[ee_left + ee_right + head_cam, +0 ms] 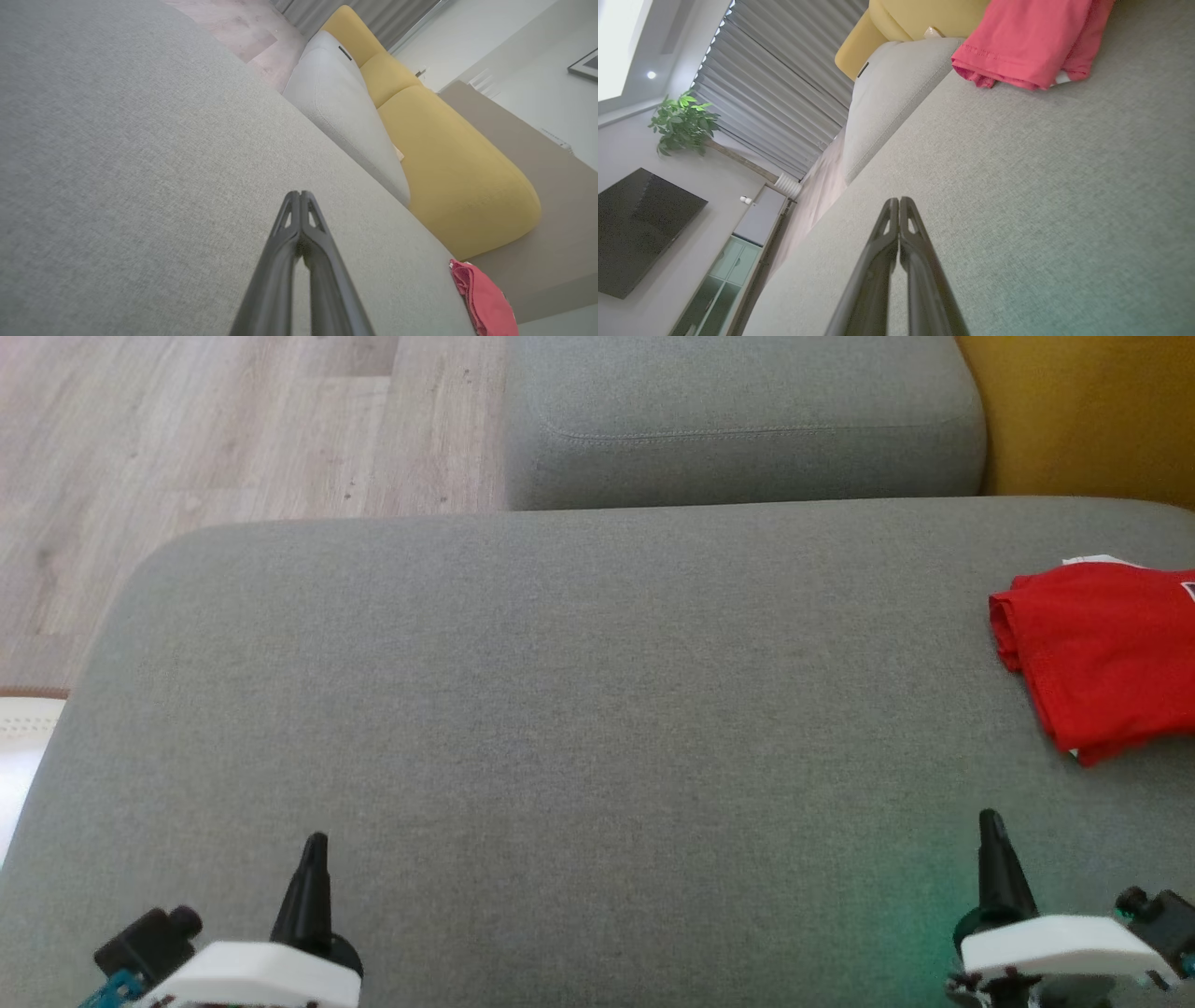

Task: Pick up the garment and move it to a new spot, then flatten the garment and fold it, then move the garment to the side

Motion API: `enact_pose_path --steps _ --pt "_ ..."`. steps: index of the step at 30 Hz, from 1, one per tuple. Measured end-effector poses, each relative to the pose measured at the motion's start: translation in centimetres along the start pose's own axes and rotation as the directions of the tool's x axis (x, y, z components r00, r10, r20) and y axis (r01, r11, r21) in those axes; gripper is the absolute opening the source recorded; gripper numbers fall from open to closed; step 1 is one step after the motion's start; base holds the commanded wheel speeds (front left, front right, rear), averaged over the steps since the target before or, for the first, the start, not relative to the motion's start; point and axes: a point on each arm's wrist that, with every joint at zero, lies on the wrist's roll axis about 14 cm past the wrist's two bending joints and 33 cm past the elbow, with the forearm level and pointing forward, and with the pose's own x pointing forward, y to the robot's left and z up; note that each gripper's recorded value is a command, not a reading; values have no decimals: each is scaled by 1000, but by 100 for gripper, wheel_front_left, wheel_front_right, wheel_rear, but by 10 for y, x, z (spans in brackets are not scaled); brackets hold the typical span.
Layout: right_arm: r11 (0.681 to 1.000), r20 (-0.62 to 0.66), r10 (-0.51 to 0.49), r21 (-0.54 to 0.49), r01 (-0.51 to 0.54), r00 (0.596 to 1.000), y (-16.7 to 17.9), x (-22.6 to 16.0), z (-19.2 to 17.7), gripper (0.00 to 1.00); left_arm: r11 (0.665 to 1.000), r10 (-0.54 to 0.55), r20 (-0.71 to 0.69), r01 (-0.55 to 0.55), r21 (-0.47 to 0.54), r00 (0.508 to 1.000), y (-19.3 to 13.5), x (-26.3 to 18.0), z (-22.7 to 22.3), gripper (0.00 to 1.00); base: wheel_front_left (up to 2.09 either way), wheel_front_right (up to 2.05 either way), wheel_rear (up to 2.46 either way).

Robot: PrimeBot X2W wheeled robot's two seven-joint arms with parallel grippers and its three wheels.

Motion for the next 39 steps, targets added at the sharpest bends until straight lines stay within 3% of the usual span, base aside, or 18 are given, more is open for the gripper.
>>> enact_pose_path --steps 18,39 --pt "975 28 -20 220 13 999 -3 7 15 0 973 -16 -15 12 -232 1000 -4 17 7 0 0 0 0" --pt "900 52 -21 435 -4 998 -4 14 30 0 886 -31 -17 20 -463 999 -5 32 14 0 0 0 0"
